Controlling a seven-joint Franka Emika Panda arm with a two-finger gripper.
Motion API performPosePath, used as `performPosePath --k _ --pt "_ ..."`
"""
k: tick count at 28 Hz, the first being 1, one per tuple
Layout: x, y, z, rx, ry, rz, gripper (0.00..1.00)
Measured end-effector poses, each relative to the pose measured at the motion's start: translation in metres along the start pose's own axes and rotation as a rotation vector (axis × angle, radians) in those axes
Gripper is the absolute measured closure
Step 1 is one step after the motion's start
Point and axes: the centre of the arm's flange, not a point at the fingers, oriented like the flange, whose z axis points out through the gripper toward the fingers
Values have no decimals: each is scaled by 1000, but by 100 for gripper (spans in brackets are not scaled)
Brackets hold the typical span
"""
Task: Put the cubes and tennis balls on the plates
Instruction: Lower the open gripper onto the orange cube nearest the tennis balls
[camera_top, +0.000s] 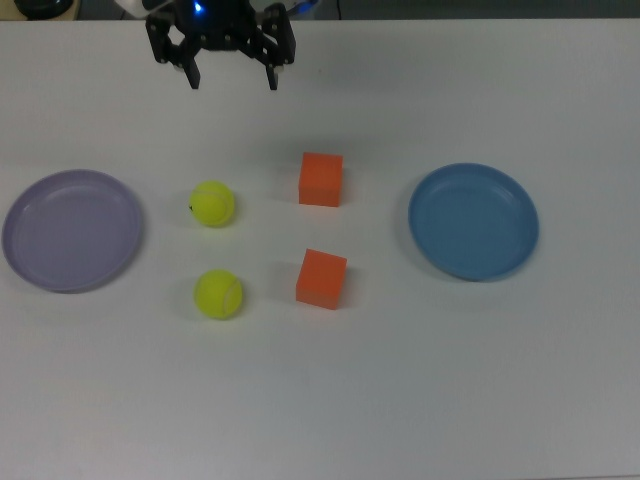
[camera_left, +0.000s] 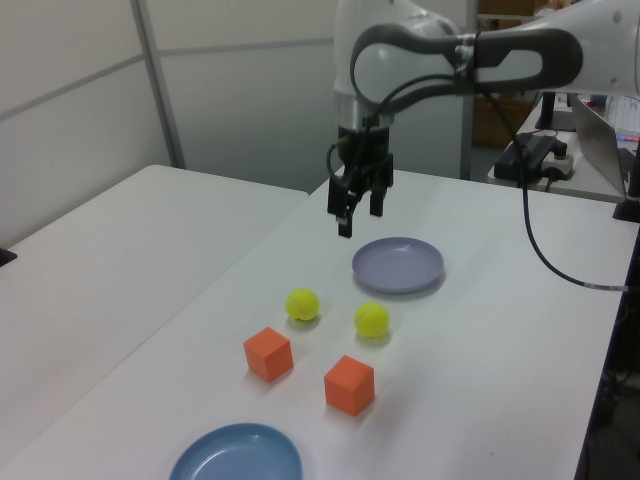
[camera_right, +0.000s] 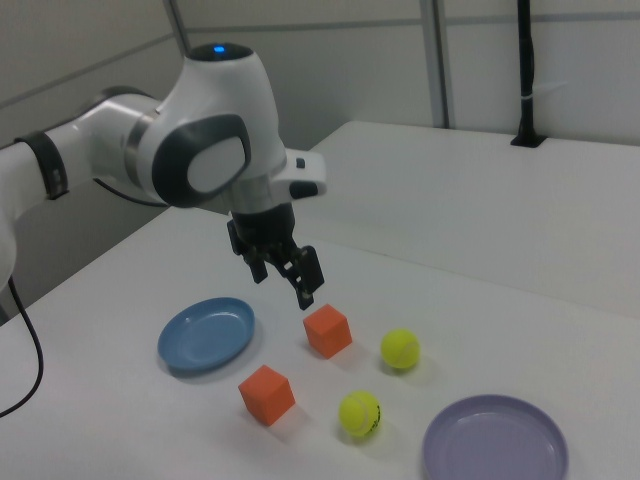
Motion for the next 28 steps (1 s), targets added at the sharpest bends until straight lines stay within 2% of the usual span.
performPosePath --k 4,11,16,23,28 --pt "-2 2 29 16 14 12 0" --pt "-23 -5 92 8 21 5 0" --pt "-34 -16 121 4 40 -14 0" --pt "-43 -30 142 3 17 -41 0" --pt "-43 -46 158 17 36 -63 0"
